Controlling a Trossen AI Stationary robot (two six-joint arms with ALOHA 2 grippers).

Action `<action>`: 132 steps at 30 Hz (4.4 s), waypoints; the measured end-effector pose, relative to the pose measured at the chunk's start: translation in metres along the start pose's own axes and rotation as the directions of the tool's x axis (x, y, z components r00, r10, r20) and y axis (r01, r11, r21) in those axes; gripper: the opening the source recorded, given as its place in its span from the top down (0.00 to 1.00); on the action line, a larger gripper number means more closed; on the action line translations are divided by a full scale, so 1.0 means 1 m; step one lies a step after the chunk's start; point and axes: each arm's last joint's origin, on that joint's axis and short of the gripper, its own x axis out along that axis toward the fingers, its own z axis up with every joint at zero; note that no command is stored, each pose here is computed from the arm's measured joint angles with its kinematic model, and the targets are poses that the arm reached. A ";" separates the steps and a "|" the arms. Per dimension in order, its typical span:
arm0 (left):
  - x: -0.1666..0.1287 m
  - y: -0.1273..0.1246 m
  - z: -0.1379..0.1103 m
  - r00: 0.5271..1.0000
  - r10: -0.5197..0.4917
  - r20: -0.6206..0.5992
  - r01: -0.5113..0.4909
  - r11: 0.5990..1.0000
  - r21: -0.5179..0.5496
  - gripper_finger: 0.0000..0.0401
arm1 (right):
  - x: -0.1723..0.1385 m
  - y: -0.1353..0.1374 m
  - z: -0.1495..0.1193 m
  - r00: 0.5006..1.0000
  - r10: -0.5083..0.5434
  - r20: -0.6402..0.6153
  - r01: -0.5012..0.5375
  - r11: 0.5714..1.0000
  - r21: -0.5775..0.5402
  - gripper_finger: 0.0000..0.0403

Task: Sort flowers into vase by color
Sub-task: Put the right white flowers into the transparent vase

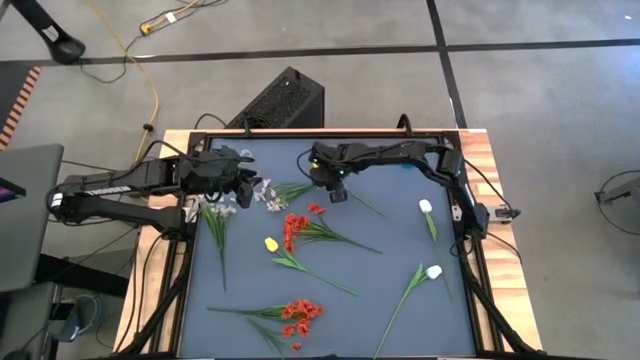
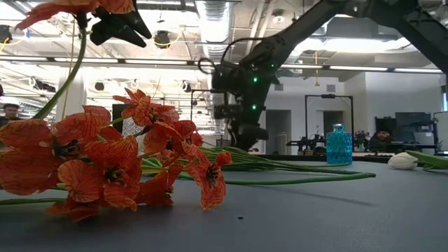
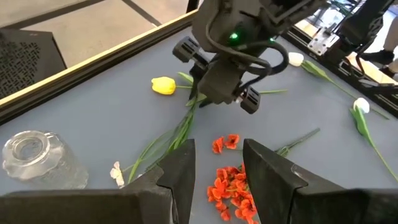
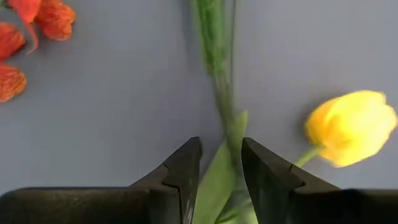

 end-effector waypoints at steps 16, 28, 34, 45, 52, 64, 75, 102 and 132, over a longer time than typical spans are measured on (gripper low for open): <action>-0.004 0.002 -0.001 1.000 -0.010 -0.008 0.010 1.000 0.002 0.69 | -0.044 0.005 0.020 0.988 -0.142 0.063 0.138 0.989 0.054 0.93; -0.045 0.008 0.008 0.971 -0.175 0.163 0.169 0.984 0.051 0.69 | -0.152 -0.006 -0.001 0.964 0.019 0.264 -0.114 0.930 0.349 0.93; -0.056 0.009 0.005 0.905 -0.299 0.303 0.281 0.954 0.104 0.69 | -0.196 -0.012 0.000 0.898 -0.059 0.435 -0.178 0.856 0.485 0.93; -0.006 0.007 -0.055 0.531 -0.586 0.613 0.715 0.698 0.047 0.69 | -0.234 0.018 0.024 0.429 -0.221 0.876 -0.438 0.797 0.416 0.93; 0.012 0.001 -0.060 0.496 -0.594 0.634 0.721 0.688 0.080 0.69 | -0.223 0.042 0.053 0.184 -0.099 0.978 -0.624 0.757 0.194 0.93; 0.041 -0.042 -0.024 0.540 -0.625 0.564 0.645 0.738 0.200 0.66 | -0.225 0.064 0.070 0.041 -0.040 0.998 -0.650 0.758 0.057 0.92; 0.047 -0.048 0.000 0.541 -0.748 0.385 0.711 0.651 0.266 0.49 | -0.223 0.067 0.070 0.054 0.048 0.997 -0.660 0.751 -0.001 0.92; 0.033 -0.026 0.013 0.618 -0.588 0.522 0.558 0.796 0.235 0.48 | -0.199 0.066 0.065 0.309 -0.062 0.949 -0.639 0.725 0.256 0.92; 0.007 0.004 0.009 0.755 -0.422 0.502 0.318 0.905 0.283 1.00 | -0.200 0.065 0.061 0.328 0.025 0.944 -0.688 0.691 0.221 0.28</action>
